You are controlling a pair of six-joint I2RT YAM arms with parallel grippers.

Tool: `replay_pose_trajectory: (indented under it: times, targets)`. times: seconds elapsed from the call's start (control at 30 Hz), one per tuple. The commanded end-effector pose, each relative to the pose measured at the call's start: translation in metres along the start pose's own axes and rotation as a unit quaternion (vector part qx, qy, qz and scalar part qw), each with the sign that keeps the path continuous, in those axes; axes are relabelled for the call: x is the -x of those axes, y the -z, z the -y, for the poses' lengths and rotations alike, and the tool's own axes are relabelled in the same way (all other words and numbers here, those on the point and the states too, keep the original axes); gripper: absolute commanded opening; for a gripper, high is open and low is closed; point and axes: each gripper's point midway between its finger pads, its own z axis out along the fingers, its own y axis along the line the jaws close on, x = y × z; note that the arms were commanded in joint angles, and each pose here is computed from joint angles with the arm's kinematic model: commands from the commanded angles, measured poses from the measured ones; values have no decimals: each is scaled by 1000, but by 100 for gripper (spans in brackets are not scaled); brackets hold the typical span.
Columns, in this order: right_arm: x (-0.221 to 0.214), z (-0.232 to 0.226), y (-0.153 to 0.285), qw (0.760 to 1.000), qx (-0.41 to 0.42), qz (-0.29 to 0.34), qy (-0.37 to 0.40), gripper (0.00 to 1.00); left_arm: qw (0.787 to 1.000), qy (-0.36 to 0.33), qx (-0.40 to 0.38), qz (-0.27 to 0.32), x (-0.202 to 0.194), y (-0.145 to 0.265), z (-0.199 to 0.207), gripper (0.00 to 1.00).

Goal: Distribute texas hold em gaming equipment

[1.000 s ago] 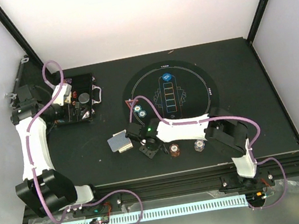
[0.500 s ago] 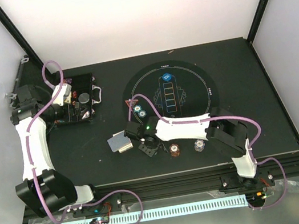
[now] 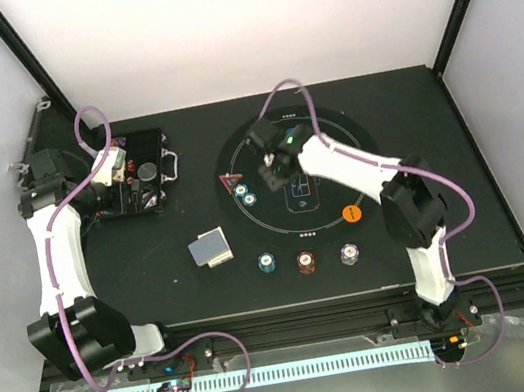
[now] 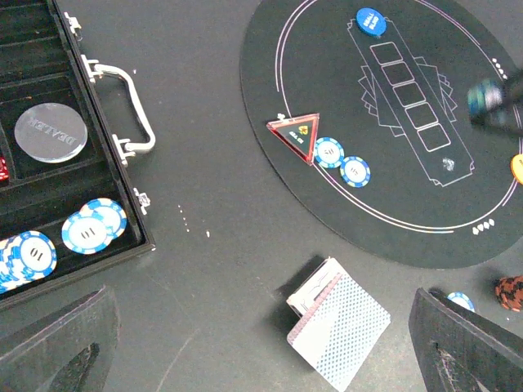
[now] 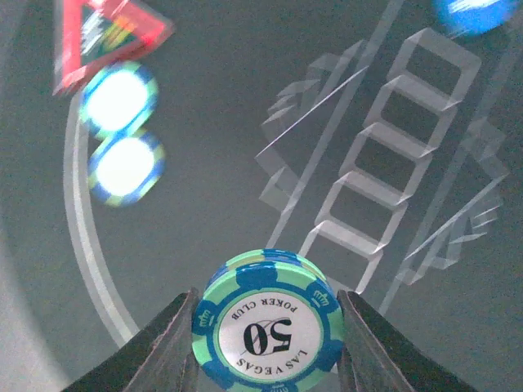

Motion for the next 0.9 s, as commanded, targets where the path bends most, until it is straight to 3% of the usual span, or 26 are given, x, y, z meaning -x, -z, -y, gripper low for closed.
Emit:
replay_pose_trajectory:
  times: [0.0,0.17,0.4,0.63,0.87]
  targets:
    - [48,84,-24,996,-63,25,-61,24,1000,-14,-9,12,9,8,5,99]
    - [84,162,-64,986,-92,24,-140,24,1000,-12,-9,6,7,6,2,99]
    - [90,210,-123,978,-107,12,-181,24,1000,-8,-15,1,6,3,1,99]
    - [77,209,-160,978,-80,-10,-190,25,1000,-4,-22,2,7,0,0,99]
    - [72,195,-157,980,-53,-15,-190,25,1000,-1,-27,4,7,-1,1,99]
